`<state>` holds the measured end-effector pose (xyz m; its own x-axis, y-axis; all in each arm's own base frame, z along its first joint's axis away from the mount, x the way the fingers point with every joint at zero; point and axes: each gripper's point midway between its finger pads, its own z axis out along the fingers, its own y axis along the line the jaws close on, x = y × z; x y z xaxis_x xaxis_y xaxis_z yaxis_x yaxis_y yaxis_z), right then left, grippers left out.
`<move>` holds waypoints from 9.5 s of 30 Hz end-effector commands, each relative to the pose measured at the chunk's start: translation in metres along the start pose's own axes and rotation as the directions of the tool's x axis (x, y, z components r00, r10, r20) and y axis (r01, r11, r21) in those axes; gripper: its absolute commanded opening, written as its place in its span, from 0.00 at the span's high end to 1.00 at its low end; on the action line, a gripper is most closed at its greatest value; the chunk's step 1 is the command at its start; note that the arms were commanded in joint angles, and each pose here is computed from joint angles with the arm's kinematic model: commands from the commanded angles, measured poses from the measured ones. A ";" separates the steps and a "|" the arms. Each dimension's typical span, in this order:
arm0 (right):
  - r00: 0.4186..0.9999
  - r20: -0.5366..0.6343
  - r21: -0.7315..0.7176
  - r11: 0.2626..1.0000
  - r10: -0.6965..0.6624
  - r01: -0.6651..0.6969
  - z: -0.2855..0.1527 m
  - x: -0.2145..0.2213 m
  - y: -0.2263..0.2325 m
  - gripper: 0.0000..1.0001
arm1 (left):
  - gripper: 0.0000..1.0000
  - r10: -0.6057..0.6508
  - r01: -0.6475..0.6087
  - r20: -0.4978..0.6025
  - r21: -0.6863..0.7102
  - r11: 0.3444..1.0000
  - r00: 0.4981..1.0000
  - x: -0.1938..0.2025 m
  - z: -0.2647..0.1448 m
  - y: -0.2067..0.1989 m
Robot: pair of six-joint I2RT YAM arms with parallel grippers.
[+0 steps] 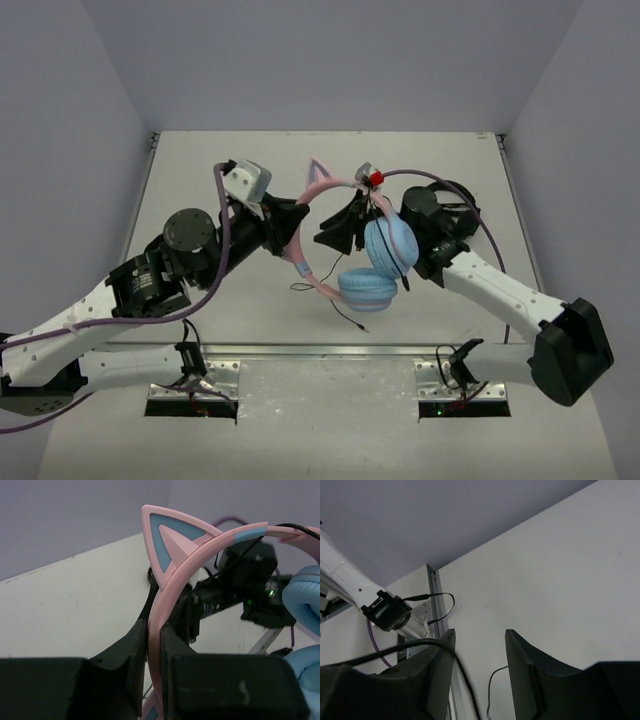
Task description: Wrap the headphones
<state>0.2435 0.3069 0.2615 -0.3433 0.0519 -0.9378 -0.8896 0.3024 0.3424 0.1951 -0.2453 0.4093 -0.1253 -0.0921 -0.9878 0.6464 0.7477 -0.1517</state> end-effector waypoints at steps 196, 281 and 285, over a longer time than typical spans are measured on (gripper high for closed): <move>0.933 -0.139 0.101 0.933 -0.331 0.346 0.006 0.042 0.113 0.99 | 0.99 -0.035 0.133 0.138 -0.799 0.587 0.990 -0.014 0.066 0.219; 0.910 -0.299 0.554 0.724 -0.288 0.411 -0.072 -0.041 -0.146 0.53 | 1.00 -0.012 0.020 0.058 -0.142 0.990 0.998 0.014 0.048 0.085; 0.937 -0.300 0.579 0.747 -0.179 0.328 -0.077 -0.021 -0.166 0.45 | 1.00 0.000 0.009 0.071 -0.134 0.991 0.997 0.003 0.058 0.086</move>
<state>0.3706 0.1839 0.2416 -0.1737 -0.3506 -0.9203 -0.6116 0.7708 -0.1783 0.2887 -0.2143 0.3204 -0.2061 0.0255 -0.9782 0.5161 0.8522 -0.0865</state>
